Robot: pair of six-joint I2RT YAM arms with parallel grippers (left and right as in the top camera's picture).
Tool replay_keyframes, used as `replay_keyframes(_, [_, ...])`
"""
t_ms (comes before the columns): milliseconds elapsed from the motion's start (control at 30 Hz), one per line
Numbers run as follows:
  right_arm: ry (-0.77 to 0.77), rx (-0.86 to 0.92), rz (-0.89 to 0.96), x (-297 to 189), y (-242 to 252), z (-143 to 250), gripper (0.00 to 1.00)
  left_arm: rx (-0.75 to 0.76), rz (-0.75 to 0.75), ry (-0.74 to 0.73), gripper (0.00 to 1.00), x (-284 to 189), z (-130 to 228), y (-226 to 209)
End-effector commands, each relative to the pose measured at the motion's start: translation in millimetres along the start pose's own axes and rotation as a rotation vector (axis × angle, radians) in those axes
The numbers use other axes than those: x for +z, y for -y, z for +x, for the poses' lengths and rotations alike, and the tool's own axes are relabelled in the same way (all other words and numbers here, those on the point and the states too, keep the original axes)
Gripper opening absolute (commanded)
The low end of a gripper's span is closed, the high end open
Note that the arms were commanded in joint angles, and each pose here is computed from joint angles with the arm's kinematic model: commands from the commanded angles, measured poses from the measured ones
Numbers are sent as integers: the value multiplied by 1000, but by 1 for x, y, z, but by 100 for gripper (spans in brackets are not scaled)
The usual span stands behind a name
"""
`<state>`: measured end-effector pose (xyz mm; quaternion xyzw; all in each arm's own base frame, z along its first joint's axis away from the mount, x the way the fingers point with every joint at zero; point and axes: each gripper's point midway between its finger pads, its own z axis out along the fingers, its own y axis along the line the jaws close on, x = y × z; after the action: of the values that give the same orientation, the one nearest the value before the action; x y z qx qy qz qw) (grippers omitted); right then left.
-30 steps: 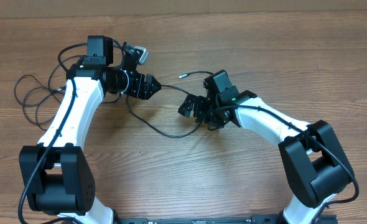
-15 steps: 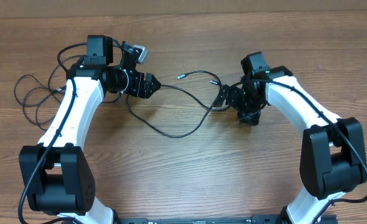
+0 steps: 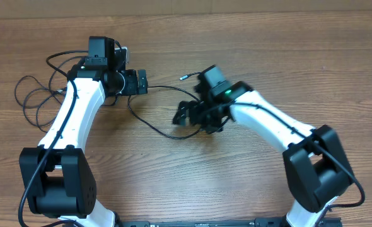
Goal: Untangle cables
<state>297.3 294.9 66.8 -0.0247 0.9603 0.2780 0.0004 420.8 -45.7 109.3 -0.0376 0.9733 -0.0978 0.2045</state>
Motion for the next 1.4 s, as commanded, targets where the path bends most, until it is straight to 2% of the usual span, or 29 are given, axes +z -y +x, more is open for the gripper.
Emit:
replay_keyframes(0, [15, -129, -16, 14, -37, 16, 100, -160, -177, 1, 100, 2, 4, -36])
replay_keyframes(67, [12, -182, -36, 21, -54, 26, 100, -235, -214, -1, 99, -1, 7, -52])
replay_keyframes(200, [90, -258, -102, 25, -80, 17, 98, -355, -233, 1, 100, 2, 14, -75])
replay_keyframes(267, [142, -289, -103, 29, -87, 12, 77, -396, -207, 6, 99, 7, 16, -82])
replay_keyframes(333, [163, -309, -95, 32, -91, 13, 76, -410, -163, 4, 100, 9, 16, -79])
replay_keyframes(433, [210, -343, -66, 40, -95, 16, 76, -412, -138, 8, 100, 9, 14, -76])
replay_keyframes(533, [222, -372, -53, 51, -99, 23, 91, -406, -135, 12, 100, 10, 13, -74])
replay_keyframes(667, [177, -378, -31, 78, -91, 32, 100, -403, -134, 11, 100, 10, 13, -73])
replay_keyframes(933, [116, -324, 29, 109, -57, 29, 100, -403, -134, 11, 100, 10, 13, -73])
replay_keyframes(1067, [135, -229, 66, 105, -29, 6, 100, -403, -134, 11, 100, 10, 13, -73])
replay_keyframes(1300, [294, -102, 115, 75, 18, -64, 100, -369, -80, 2, 100, 11, 12, -64])
replay_keyframes(1367, [313, -87, 111, 72, 24, -73, 100, -364, -81, 2, 100, 11, 12, -64])
